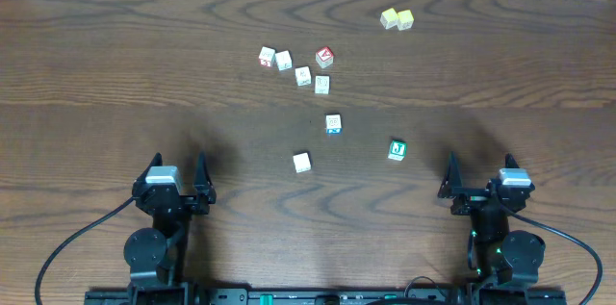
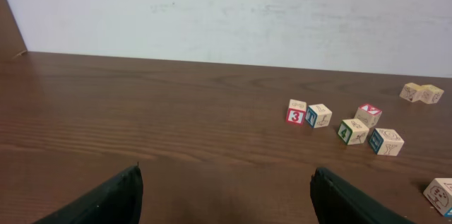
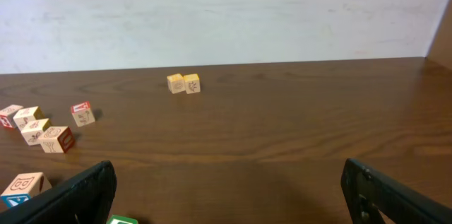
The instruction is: Lift 3 blocks
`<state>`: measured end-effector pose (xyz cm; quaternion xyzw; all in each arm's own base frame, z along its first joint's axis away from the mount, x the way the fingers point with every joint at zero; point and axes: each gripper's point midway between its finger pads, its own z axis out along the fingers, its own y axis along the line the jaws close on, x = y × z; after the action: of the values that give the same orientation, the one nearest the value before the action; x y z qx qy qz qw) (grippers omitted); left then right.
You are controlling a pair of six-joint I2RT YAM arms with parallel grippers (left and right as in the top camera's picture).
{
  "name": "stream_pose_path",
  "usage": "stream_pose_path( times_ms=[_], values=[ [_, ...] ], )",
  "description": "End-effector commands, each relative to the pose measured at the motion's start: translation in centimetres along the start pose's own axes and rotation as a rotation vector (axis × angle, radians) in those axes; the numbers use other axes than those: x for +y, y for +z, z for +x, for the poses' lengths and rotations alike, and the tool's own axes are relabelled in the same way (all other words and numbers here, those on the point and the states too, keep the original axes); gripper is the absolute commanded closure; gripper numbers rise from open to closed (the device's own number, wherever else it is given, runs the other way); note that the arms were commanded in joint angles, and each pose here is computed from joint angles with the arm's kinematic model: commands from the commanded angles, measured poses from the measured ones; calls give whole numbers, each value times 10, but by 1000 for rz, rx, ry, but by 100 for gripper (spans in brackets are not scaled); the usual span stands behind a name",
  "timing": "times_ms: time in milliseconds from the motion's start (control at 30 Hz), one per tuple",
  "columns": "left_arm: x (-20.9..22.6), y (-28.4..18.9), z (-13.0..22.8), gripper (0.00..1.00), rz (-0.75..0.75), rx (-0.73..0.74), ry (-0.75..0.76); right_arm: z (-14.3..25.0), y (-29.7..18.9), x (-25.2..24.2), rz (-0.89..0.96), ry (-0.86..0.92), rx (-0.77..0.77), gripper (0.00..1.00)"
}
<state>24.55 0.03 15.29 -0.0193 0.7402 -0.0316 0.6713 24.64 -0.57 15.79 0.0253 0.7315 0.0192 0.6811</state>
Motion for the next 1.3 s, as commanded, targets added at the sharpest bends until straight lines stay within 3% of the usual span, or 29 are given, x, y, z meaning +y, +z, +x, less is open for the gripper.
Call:
stream_pose_path(
  times_ms=[0, 433, 567, 667, 800, 867, 967, 1067, 1167, 1267],
  values=[
    [-1, 0, 14, 24, 10, 47, 9, 0, 0, -3, 12, -11, -1, 1],
    [-1, 0, 14, 24, 10, 47, 9, -8, 0, 0, -6, 1, -35, 1],
    [-1, 0, 13, 24, 13, 44, 6, -10, -9, 54, -326, 247, 6, 1],
    [-19, -1, 12, 24, 114, 50, -145, -8, -24, 87, -528, 425, 93, 1],
    [-41, -5, 5, 24, 240, 56, -305, -11, -24, 86, -522, 664, 145, 1],
    [-46, -6, -11, 24, 277, 2, -347, -27, -25, 85, -533, 651, 77, 1],
    [-75, -26, -65, 24, 481, -197, -271, -74, -40, 93, -640, 565, -119, 1],
    [-80, -37, -91, 24, 512, -256, -256, -114, -50, 85, -618, 515, -271, 1],
    [-82, -43, -110, 24, 504, -248, -229, -137, -57, 86, -589, 414, -288, 1],
    [-83, -45, -128, 24, 480, -201, -160, -150, -55, 87, -535, 338, -204, 1]
  ],
)
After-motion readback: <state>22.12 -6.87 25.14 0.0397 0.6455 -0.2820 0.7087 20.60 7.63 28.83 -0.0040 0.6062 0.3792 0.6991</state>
